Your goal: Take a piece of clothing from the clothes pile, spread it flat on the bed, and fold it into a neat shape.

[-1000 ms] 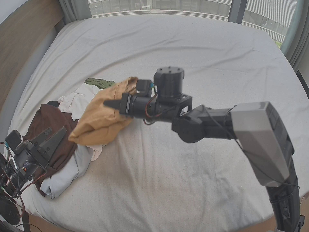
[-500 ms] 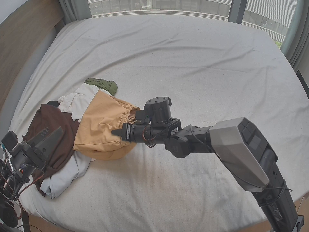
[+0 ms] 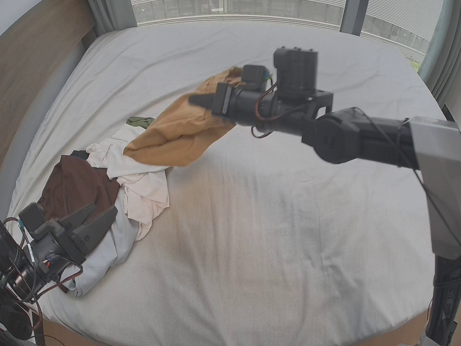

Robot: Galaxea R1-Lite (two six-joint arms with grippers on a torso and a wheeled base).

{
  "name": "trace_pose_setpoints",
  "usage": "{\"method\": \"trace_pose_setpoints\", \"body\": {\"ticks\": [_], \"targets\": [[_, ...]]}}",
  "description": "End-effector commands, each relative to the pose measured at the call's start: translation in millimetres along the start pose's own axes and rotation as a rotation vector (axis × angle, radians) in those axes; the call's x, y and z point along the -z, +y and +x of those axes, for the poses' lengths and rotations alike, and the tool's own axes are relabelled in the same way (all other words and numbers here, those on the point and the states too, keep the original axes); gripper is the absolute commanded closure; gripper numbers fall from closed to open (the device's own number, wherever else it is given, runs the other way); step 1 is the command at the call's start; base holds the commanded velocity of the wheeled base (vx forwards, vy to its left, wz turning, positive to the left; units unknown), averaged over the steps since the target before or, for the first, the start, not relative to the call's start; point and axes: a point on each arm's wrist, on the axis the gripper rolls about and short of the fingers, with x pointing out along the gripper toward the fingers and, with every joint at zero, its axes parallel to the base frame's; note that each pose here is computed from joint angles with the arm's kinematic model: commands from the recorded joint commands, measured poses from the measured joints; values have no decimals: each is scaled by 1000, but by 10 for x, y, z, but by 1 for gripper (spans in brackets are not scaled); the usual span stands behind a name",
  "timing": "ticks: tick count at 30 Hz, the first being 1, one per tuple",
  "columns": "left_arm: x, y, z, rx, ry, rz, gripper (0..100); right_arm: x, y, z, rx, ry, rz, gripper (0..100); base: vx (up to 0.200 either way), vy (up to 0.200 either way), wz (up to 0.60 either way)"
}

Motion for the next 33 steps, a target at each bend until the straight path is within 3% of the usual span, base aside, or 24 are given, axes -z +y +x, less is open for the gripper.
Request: {"method": "trace_pose_setpoints", "body": {"ticks": [1, 7, 12, 13, 21, 25, 33], "targets": [[96, -41, 70, 35, 57, -15, 0, -428, 70, -335, 14, -102, -47, 100, 0, 0, 0], [114, -65, 80, 15, 54, -13, 0, -530, -87, -408, 42, -135, -56, 100, 0, 0, 0], [125, -73, 63, 13, 56, -11, 0, -357, -441, -324, 104, -85, -19, 100, 0, 0, 0], [130, -76, 57, 13, 58, -11, 0, -263, -601, -296, 138, -50, 4, 100, 0, 0, 0], [124, -81, 47, 15, 54, -8, 0, 186, -1078, -186, 250, 118, 110, 100, 0, 0, 0], [118, -84, 43, 13, 48, -7, 0, 608, -1448, -135, 337, 257, 204, 100, 0, 0, 0], [123, -84, 46, 13, 51, -8, 0, 1156, -1796, -135, 445, 445, 328, 100, 0, 0, 0]]}}
